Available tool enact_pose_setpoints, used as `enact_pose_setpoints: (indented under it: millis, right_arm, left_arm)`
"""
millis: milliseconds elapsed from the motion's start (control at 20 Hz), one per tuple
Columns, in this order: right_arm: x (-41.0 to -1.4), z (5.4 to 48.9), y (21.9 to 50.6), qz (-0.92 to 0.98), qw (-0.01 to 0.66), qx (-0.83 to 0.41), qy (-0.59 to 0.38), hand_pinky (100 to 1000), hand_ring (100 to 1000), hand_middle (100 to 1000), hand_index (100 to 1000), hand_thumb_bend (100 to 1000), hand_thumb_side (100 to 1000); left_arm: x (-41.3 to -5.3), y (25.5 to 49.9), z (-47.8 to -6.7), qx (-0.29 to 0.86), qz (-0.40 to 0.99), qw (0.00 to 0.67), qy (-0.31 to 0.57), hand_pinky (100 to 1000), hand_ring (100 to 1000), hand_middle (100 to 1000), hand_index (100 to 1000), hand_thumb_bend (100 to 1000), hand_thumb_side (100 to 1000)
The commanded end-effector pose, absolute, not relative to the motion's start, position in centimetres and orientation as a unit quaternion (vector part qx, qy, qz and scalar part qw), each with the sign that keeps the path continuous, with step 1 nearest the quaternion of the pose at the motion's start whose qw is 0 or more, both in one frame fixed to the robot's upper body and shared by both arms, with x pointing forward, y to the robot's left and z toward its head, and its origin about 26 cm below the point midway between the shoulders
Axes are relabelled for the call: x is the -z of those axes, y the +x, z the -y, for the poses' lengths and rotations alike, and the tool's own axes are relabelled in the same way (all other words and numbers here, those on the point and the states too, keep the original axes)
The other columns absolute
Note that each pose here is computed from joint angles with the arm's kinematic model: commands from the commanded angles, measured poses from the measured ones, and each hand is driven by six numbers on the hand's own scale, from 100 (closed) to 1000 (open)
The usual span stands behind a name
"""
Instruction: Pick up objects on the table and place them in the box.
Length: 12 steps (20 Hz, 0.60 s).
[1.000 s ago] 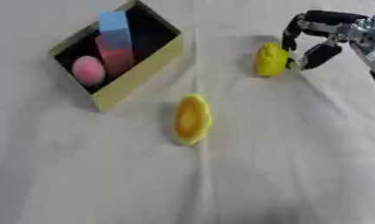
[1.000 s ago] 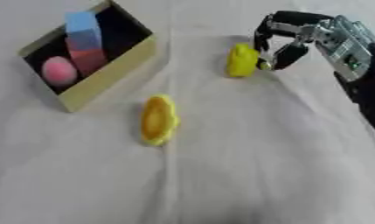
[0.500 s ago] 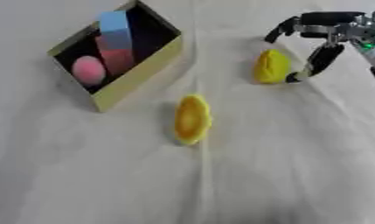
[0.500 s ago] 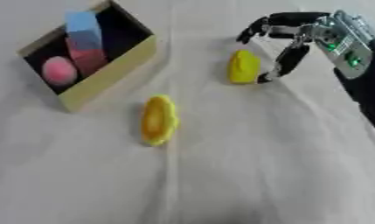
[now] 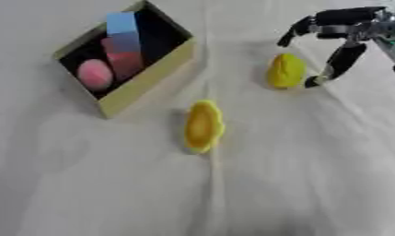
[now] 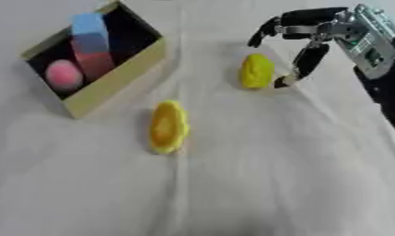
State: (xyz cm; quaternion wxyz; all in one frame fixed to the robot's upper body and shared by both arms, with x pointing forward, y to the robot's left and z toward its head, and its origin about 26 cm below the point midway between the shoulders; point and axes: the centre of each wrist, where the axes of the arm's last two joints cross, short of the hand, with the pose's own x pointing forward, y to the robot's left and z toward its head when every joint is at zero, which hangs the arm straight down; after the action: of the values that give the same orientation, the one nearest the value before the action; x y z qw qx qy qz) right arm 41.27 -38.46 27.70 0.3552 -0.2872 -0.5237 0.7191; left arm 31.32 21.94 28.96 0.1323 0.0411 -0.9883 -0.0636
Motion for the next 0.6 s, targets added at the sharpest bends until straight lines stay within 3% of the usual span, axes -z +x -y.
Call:
enact_pose_setpoints:
  millis: [50, 600]
  right_arm:
    - [-29.43, 38.88, 40.57, 0.521, 0.347, -0.723, -0.293, 884, 916, 774, 886, 526, 160]
    - [-28.56, 38.31, 41.17, 0.518, 0.359, -0.725, -0.279, 877, 909, 771, 876, 520, 161]
  left_arm:
    - [-29.67, 30.93, -22.12, 0.069, 0.99, 0.118, 0.043, 684, 781, 654, 801, 511, 535]
    - [-29.7, 30.93, -22.01, 0.069, 0.99, 0.117, 0.04, 684, 782, 653, 801, 510, 535]
